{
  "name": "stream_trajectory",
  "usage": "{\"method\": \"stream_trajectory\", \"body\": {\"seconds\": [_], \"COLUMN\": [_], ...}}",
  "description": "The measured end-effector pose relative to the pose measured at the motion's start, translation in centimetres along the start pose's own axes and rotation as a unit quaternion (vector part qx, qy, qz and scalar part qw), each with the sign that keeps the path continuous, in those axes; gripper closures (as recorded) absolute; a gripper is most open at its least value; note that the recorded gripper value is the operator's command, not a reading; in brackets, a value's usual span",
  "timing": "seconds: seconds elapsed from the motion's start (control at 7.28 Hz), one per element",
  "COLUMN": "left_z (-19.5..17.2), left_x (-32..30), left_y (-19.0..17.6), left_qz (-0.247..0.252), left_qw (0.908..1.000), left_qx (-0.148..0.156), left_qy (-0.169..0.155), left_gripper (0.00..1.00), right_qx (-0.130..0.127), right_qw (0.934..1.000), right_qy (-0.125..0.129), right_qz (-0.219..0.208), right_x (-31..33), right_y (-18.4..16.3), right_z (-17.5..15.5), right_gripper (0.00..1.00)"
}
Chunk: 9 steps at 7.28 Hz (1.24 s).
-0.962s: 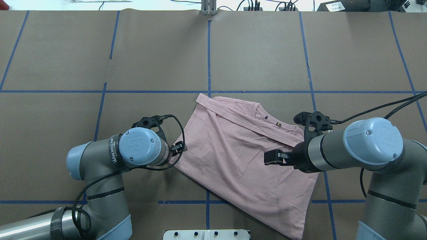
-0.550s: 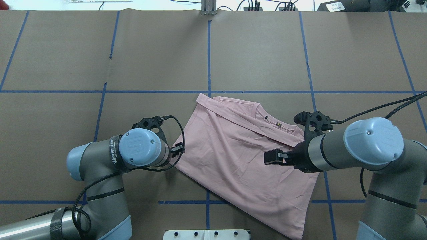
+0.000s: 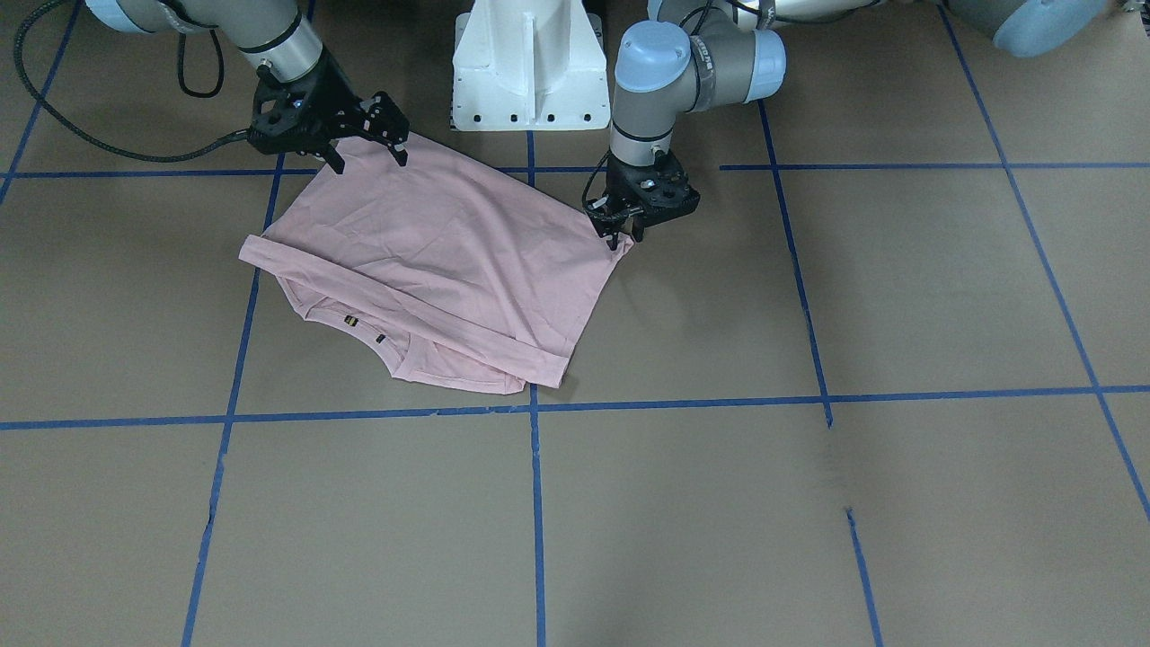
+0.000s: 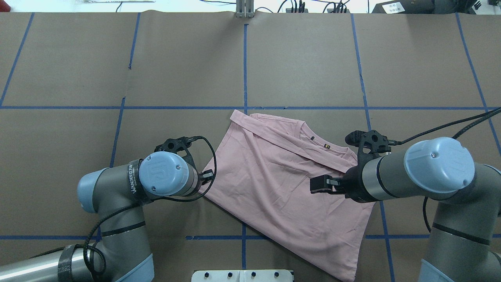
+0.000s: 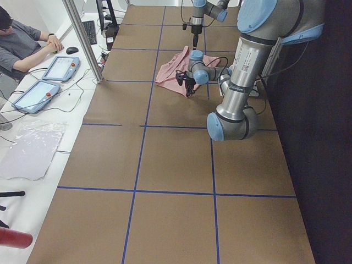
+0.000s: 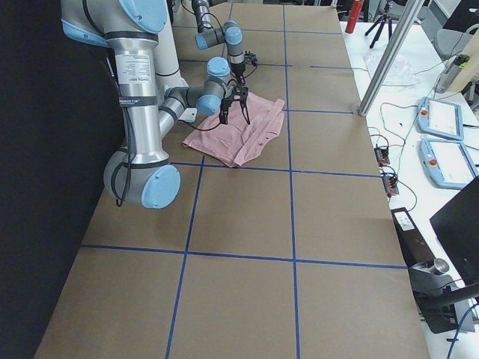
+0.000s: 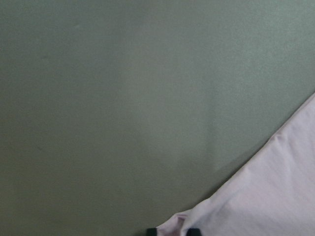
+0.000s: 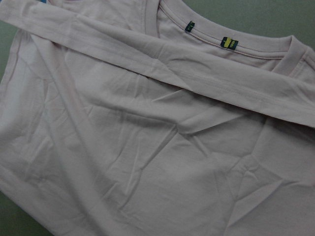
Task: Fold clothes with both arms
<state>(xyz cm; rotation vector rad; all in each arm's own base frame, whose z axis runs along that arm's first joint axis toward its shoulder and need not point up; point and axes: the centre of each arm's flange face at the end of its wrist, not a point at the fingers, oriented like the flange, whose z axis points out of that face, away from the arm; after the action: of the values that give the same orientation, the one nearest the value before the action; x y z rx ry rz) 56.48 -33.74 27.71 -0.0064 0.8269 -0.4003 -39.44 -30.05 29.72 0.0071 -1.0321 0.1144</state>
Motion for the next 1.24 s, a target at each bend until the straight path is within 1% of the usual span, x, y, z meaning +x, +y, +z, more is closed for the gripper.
{"method": "stream_trajectory", "body": {"seconds": [0.27,0.41,0.69,0.82,0.96,1.24], "left_z": [-0.3,-0.6,-1.3,-1.5,-1.9,-2.0], "left_x": [0.1,0.0,-0.1,-0.2,0.0,1.2], "left_y": [-0.2,-1.0,-4.0,-5.5,-7.5,-13.1], "left_qz": [0.003,0.002,0.013,0.025,0.033,0.040], "left_qw": [1.0000,1.0000,0.9996,0.9990,0.9976,0.9934], "left_qx": [0.002,0.007,0.024,0.037,0.060,0.108], "left_qy": [0.003,0.004,0.006,0.005,0.006,-0.001], "left_gripper": [1.00,1.00,1.00,1.00,1.00,1.00], "right_qx": [0.001,0.002,0.003,0.004,0.004,0.007], "right_qw": [1.0000,1.0000,1.0000,1.0000,1.0000,1.0000], "right_qy": [0.001,0.001,0.001,0.001,0.002,0.002], "right_qz": [0.001,0.001,0.001,0.001,0.002,0.004], "right_x": [0.1,0.1,0.1,0.1,0.1,0.3], "right_y": [-0.1,-0.1,-0.1,-0.2,-0.2,-0.5], "right_z": [0.0,0.0,0.0,0.0,0.0,-0.1], "right_gripper": [0.00,0.00,0.00,0.00,0.00,0.00]}}
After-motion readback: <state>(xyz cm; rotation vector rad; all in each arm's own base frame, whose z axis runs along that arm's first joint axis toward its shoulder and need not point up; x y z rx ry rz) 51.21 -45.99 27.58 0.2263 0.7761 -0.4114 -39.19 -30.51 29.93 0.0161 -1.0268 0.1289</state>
